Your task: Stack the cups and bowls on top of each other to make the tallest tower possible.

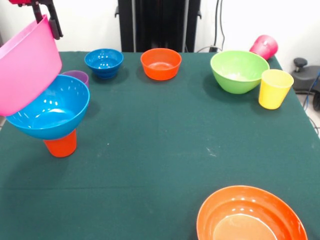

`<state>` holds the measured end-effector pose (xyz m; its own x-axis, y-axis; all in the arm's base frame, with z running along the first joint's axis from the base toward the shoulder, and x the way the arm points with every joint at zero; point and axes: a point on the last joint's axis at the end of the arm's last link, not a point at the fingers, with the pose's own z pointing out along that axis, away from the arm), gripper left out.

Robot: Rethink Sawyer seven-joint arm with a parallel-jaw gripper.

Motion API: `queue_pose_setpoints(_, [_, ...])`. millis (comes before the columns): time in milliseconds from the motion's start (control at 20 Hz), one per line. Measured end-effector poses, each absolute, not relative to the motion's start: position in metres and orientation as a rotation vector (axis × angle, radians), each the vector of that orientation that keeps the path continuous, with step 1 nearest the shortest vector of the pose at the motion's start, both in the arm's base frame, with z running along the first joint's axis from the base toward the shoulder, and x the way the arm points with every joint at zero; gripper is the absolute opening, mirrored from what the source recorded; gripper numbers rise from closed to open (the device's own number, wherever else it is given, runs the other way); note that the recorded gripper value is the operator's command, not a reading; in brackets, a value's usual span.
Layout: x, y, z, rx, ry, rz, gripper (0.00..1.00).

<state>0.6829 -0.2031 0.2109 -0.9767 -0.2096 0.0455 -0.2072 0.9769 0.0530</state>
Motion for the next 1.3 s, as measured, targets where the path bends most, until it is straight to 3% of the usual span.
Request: queue_pose_setpoints(1300, [0.673, -0.179, 0.197, 0.493, -3.041, 0.077, 0.0])
